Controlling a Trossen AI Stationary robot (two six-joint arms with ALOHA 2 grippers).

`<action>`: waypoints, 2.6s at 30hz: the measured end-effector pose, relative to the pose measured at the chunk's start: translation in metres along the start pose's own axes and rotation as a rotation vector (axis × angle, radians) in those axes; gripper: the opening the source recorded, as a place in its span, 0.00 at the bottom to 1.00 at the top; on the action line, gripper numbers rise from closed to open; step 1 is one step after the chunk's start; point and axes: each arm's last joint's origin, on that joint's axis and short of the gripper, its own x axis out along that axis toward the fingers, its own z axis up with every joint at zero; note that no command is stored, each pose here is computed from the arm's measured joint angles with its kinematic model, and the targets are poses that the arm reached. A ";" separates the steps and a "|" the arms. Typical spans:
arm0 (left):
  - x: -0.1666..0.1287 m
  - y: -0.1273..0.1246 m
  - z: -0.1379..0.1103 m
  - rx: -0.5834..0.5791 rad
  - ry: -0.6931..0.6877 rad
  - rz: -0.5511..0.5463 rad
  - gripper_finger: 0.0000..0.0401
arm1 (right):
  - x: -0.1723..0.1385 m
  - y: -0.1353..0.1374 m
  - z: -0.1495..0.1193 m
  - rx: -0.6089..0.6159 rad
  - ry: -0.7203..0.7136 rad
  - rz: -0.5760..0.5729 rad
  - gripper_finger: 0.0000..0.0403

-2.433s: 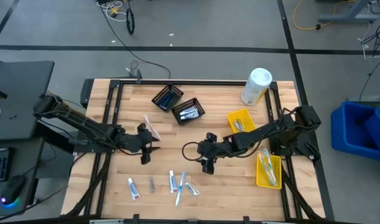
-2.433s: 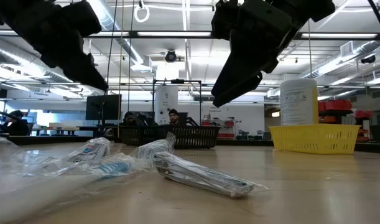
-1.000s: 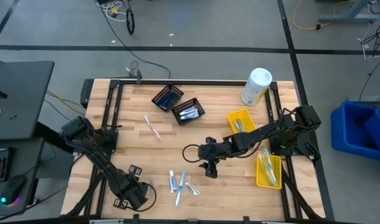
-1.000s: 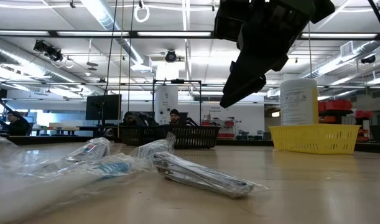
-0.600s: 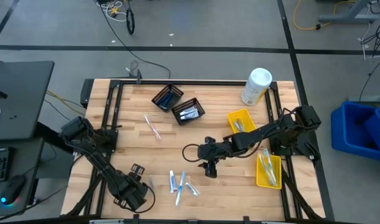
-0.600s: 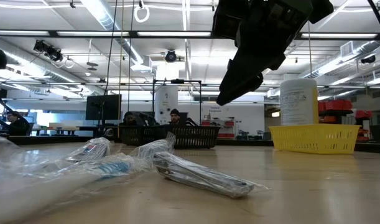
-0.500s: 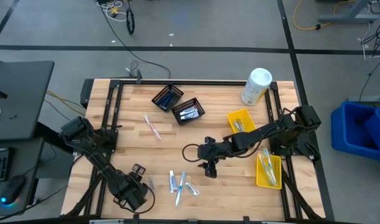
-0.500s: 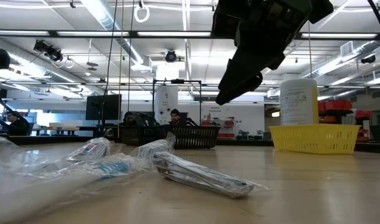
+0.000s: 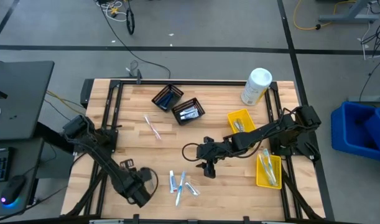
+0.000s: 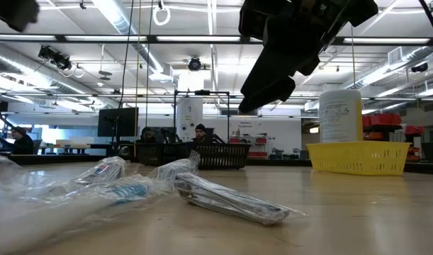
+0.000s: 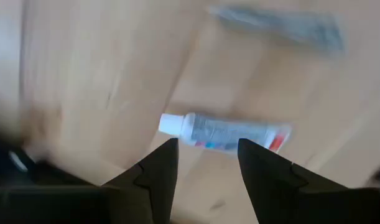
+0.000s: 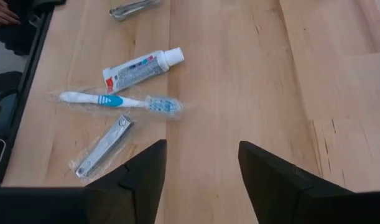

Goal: Pick & Place Travel size toiletries
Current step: Put the toothpaste into the bottom black bin

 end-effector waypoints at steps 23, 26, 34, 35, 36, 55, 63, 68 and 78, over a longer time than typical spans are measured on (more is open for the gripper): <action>0.016 -0.018 -0.020 -0.954 0.072 0.018 0.44 | 0.000 0.000 0.000 -0.004 0.001 0.000 0.43; 0.025 -0.024 -0.024 -0.975 0.063 0.028 0.44 | 0.000 0.000 0.000 -0.004 0.001 0.000 0.43; 0.029 -0.026 -0.024 -1.033 -0.043 0.007 0.44 | 0.000 0.000 0.000 -0.004 0.001 0.001 0.42; 0.029 -0.026 -0.025 -1.040 -0.045 0.006 0.44 | 0.000 0.000 0.000 -0.004 0.001 0.001 0.43; 0.029 -0.027 -0.026 -1.046 -0.045 0.007 0.43 | 0.000 0.000 0.000 -0.004 0.001 0.000 0.43; 0.060 -0.025 -0.030 -0.972 -0.114 -0.071 0.40 | 0.000 0.000 0.001 -0.004 -0.007 0.003 0.51; 0.061 -0.025 -0.028 -0.795 -0.128 -0.064 0.34 | 0.000 0.002 0.005 -0.003 -0.049 0.018 0.48; 0.061 -0.025 -0.027 -0.793 -0.153 -0.074 0.25 | 0.000 0.002 0.006 -0.002 -0.067 0.024 0.46; 0.058 -0.027 -0.020 -0.677 -0.197 -0.072 0.10 | 0.000 0.003 0.009 -0.001 -0.087 0.030 0.45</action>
